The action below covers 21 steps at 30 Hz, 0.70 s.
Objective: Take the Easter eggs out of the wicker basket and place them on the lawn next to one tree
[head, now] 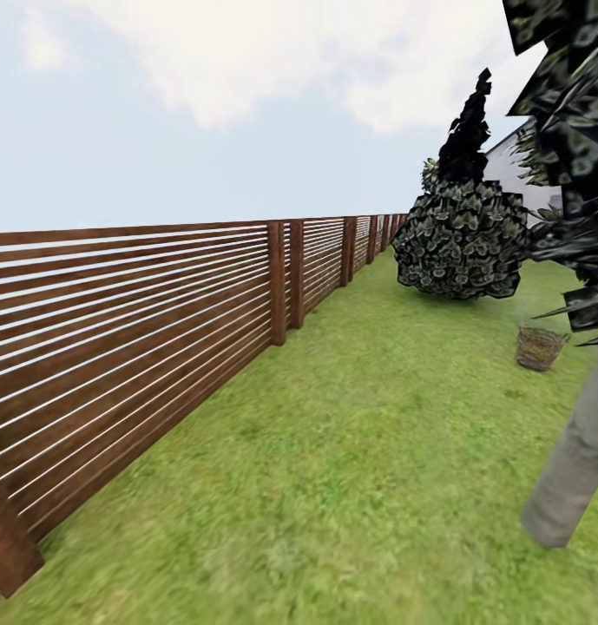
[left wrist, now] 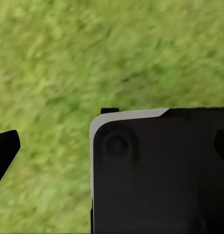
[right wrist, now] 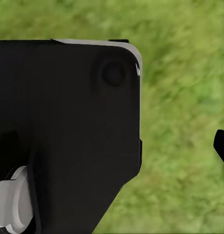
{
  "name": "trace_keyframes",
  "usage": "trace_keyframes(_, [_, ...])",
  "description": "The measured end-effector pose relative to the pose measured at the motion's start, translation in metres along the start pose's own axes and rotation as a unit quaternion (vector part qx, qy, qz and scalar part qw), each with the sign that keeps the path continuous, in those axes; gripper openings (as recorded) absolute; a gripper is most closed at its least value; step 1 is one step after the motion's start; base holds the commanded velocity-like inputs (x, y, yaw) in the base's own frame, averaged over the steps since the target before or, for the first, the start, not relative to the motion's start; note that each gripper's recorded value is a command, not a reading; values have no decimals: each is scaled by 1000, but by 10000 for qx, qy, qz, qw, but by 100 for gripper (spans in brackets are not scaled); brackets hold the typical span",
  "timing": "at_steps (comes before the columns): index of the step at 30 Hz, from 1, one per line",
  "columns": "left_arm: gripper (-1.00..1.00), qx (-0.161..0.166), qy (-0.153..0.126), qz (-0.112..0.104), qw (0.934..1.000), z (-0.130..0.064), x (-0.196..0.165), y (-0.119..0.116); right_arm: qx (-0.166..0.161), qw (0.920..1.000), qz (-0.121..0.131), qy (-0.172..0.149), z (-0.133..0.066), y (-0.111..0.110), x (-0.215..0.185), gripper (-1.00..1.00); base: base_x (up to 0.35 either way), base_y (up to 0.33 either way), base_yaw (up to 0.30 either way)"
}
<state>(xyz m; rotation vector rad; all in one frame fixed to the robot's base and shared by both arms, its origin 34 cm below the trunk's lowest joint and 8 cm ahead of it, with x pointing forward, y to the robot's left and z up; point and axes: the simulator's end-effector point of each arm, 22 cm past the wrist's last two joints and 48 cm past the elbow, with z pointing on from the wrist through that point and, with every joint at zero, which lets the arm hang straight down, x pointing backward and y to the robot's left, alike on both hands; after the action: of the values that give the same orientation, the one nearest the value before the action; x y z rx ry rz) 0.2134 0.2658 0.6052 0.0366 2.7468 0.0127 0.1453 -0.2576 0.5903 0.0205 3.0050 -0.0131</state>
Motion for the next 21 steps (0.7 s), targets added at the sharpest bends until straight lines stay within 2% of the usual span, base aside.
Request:
trace_keyframes(9, [100,0,-5,-1,10000,0,0,0,0,10000,0,0,0,0,0,100,282,26,0])
trace_keyframes(21, [100,-1,-10,-3,10000,0,-1,0,0,10000,0,1,0,0,0,100,277,167,0])
